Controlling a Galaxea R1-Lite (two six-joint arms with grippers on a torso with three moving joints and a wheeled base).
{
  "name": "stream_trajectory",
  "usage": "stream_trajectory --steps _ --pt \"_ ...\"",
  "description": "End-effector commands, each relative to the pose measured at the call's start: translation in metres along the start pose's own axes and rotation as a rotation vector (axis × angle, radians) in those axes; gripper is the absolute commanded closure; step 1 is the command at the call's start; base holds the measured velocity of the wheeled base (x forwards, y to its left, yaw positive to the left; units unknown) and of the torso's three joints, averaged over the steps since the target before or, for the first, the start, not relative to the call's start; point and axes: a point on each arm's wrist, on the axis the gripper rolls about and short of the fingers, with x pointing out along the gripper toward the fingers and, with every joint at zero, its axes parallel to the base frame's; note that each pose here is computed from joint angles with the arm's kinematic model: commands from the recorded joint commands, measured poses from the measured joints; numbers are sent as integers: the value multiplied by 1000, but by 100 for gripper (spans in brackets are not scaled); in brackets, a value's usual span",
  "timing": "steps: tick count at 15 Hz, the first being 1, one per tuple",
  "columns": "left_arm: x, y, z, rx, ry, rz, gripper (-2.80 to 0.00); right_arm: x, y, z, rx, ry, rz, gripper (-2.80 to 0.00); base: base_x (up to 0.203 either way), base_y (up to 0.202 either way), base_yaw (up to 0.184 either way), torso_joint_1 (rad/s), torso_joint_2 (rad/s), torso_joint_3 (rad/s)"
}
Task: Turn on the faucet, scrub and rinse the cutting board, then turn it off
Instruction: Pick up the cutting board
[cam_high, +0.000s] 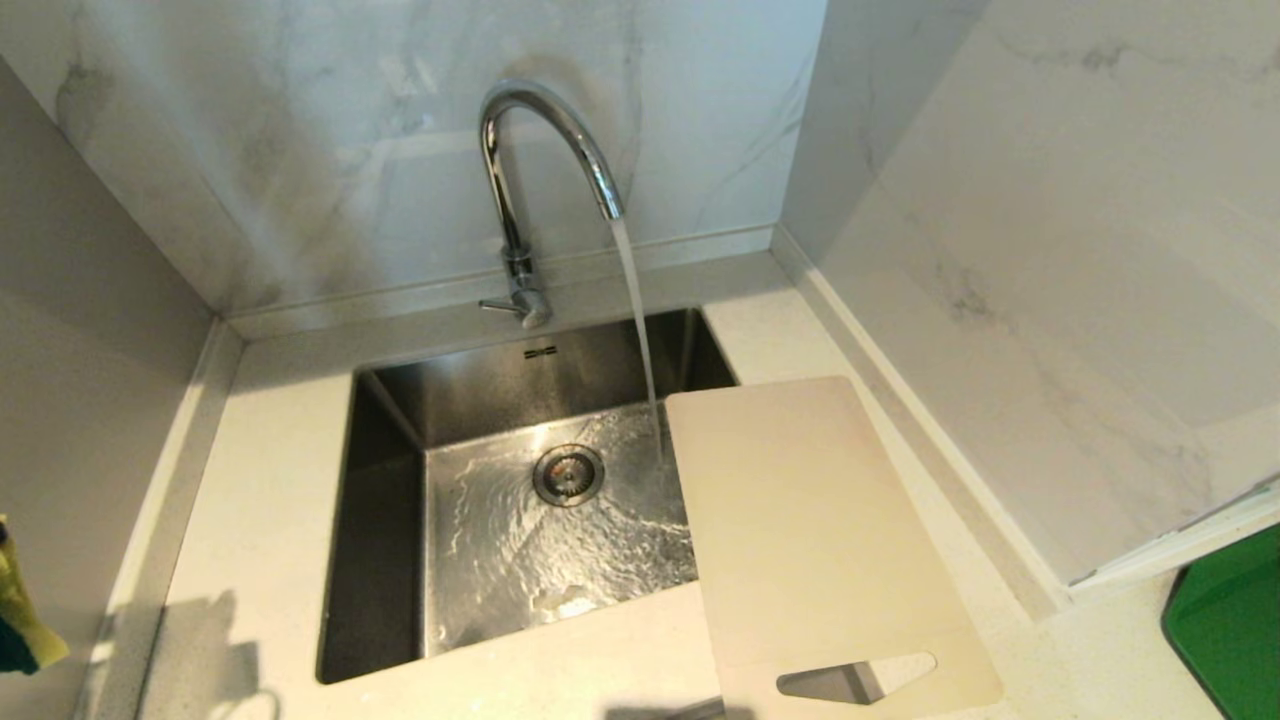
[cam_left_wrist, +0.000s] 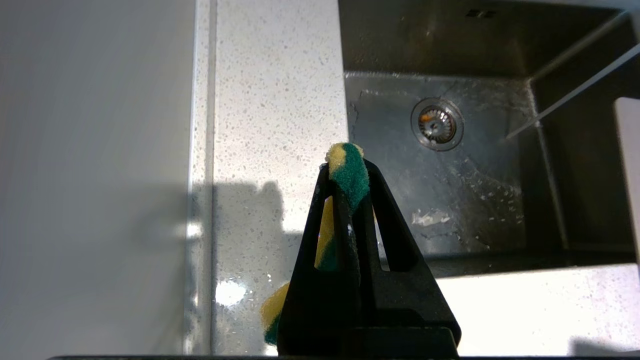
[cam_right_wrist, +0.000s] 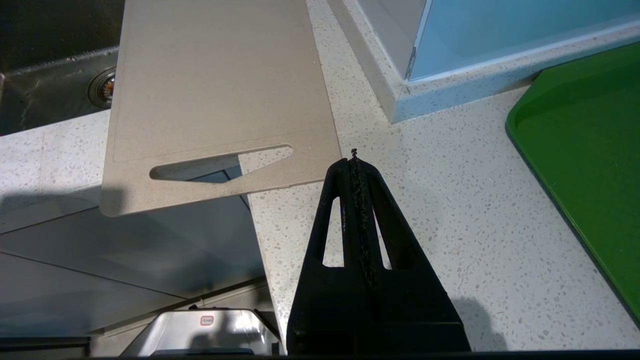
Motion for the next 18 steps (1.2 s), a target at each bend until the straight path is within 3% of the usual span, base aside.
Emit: stream_trajectory --steps 1,5,15,18 --pt "-21 0 -8 6 -69 -17 0 0 0 0 1 1 0 0 0 0 0 0 0 0" --pt "-29 4 -29 36 -54 -41 0 0 0 0 1 1 0 0 0 0 0 0 0 0" --pt "-30 6 -59 65 61 -222 0 0 0 0 1 1 0 0 0 0 0 0 0 0" --pt "-38 6 -66 96 44 -297 0 0 0 0 1 1 0 0 0 0 0 0 0 0"
